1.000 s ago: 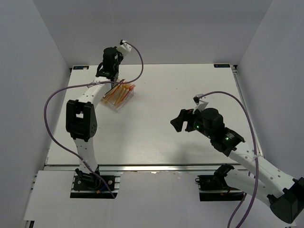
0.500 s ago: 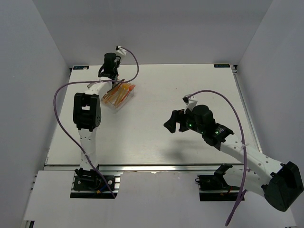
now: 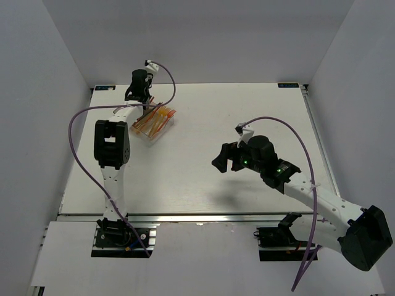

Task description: Sort the eating utensils into containers

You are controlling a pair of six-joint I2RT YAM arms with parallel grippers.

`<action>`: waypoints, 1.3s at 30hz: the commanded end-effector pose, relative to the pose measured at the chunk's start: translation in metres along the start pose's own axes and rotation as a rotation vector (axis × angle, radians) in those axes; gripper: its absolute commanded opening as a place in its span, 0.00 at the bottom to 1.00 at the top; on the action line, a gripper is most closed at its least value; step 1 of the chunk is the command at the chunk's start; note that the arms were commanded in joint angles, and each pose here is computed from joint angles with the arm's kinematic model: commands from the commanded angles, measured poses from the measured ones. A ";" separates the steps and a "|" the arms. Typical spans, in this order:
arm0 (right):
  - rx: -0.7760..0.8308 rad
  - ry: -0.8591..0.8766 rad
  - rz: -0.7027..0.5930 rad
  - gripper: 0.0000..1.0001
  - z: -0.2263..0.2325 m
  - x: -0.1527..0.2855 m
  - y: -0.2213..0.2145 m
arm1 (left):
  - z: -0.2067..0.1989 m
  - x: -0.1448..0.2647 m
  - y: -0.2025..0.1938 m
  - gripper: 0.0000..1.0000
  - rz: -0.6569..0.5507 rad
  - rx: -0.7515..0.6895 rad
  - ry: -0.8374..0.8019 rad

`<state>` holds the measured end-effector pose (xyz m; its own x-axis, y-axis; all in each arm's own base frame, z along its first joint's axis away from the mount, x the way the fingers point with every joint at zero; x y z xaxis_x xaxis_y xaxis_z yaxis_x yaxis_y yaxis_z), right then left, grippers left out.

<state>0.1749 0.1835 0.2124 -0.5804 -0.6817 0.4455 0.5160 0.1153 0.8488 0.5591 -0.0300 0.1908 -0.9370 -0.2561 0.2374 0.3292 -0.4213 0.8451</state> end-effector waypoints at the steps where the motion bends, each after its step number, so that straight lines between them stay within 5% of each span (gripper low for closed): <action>1: 0.026 0.016 -0.041 0.89 0.001 -0.001 0.008 | -0.001 -0.003 0.001 0.24 -0.007 0.026 0.006; 4: 0.025 0.017 -0.038 0.89 0.001 -0.002 0.008 | -0.002 -0.003 -0.001 0.27 -0.003 0.024 0.001; 8: 0.030 0.020 -0.060 0.89 0.001 -0.003 0.011 | 0.001 0.001 0.000 0.53 -0.006 0.035 0.011; 13: 0.031 0.027 -0.062 0.89 0.002 -0.003 0.012 | 0.009 0.013 0.012 0.60 -0.024 0.092 0.021; 22: 0.028 0.022 -0.077 0.89 0.003 0.001 0.017 | 0.061 0.065 0.087 0.98 -0.140 0.313 0.079; 30: 0.052 -0.118 -0.074 0.89 -0.002 0.014 0.036 | 0.102 0.130 0.143 0.98 -0.109 0.665 0.087; 34: 0.043 -0.389 -0.151 0.89 -0.015 0.047 0.055 | 0.101 0.180 0.124 0.98 0.010 0.890 0.039; 39: 0.055 -0.625 -0.203 0.89 -0.026 0.096 0.059 | 0.107 0.275 0.055 0.98 0.041 0.941 -0.015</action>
<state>0.1751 0.1371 0.2799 -0.8590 -0.3543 0.3697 0.3742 0.0585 0.9255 0.3603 -0.0314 0.3806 -0.9429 -0.2741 0.1895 0.0767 0.3749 0.9239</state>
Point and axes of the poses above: each gripper's point midway between its finger pads, its own x axis back along the fingers, its own z axis along the line the jaws close on, y = z × x, the point moved 10 cm from there along x, back along the fingers, and after that the axes turned 9 degrees about x, right-handed, at the moved point
